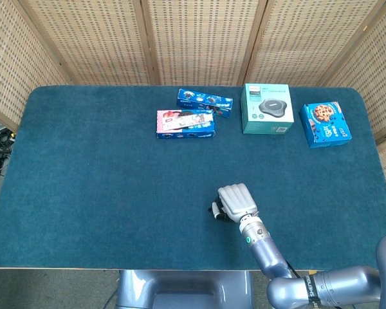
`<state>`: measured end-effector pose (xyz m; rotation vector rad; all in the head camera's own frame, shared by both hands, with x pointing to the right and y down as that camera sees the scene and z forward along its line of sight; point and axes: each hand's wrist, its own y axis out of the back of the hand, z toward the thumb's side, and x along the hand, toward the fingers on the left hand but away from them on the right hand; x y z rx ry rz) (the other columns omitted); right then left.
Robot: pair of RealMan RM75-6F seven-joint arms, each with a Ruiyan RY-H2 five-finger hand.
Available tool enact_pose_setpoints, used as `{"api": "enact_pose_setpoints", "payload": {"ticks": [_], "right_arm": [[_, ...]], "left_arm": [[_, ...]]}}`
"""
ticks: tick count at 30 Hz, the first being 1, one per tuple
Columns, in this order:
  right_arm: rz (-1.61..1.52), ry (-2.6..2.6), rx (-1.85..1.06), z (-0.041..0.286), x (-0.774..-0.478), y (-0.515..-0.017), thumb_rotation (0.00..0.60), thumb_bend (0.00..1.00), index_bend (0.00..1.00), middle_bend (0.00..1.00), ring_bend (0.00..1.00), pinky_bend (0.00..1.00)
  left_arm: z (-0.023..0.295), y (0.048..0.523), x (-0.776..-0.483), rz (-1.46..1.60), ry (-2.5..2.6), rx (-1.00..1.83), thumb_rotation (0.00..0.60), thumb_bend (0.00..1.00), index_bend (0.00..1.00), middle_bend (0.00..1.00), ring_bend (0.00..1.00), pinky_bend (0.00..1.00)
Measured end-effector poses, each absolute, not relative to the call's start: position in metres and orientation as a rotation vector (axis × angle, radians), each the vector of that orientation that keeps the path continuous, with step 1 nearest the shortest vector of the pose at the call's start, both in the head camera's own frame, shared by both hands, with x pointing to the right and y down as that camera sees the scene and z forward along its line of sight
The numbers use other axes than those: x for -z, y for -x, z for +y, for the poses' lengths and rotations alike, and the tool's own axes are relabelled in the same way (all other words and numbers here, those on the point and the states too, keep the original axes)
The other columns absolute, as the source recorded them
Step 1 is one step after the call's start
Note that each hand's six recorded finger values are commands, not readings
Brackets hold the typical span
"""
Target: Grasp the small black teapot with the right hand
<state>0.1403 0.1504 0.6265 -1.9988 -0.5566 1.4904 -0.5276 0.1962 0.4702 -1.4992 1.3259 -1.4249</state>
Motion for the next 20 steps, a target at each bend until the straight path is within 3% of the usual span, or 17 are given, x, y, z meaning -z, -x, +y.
{"api": "enact_pose_setpoints", "payload": {"ticks": [2, 5, 10, 20], "right_arm": [[-0.564, 1.997, -1.484, 0.1503, -0.6263, -0.1405, 0.417, 0.82, 1.00, 1.00, 0.98, 0.72], [-0.564, 1.995, -1.481, 0.1512, -0.6266, -0.1409, 0.421, 0.83, 1.00, 1.00, 0.98, 0.75], [-0.558, 1.990, -1.474, 0.1515, -0.6262, -0.1400, 0.457, 0.83, 1.00, 1.00, 0.98, 0.75], [-0.550, 1.984, -1.474, 0.1521, -0.6247, -0.1377, 0.471, 0.84, 1.00, 1.00, 0.98, 0.76]], "left_arm": [[0.1963, 0.5276, -0.4702, 1.326, 1.499, 1.425, 0.600, 0.00, 0.00, 0.00, 0.00, 0.00], [0.1964, 0.5279, -0.4700, 1.327, 1.499, 1.425, 0.600, 0.00, 0.00, 0.00, 0.00, 0.00], [0.1966, 0.5277, -0.4698, 1.327, 1.499, 1.424, 0.600, 0.00, 0.00, 0.00, 0.00, 0.00], [0.1968, 0.5286, -0.4691, 1.331, 1.499, 1.422, 0.600, 0.00, 0.00, 0.00, 0.00, 0.00]]}}
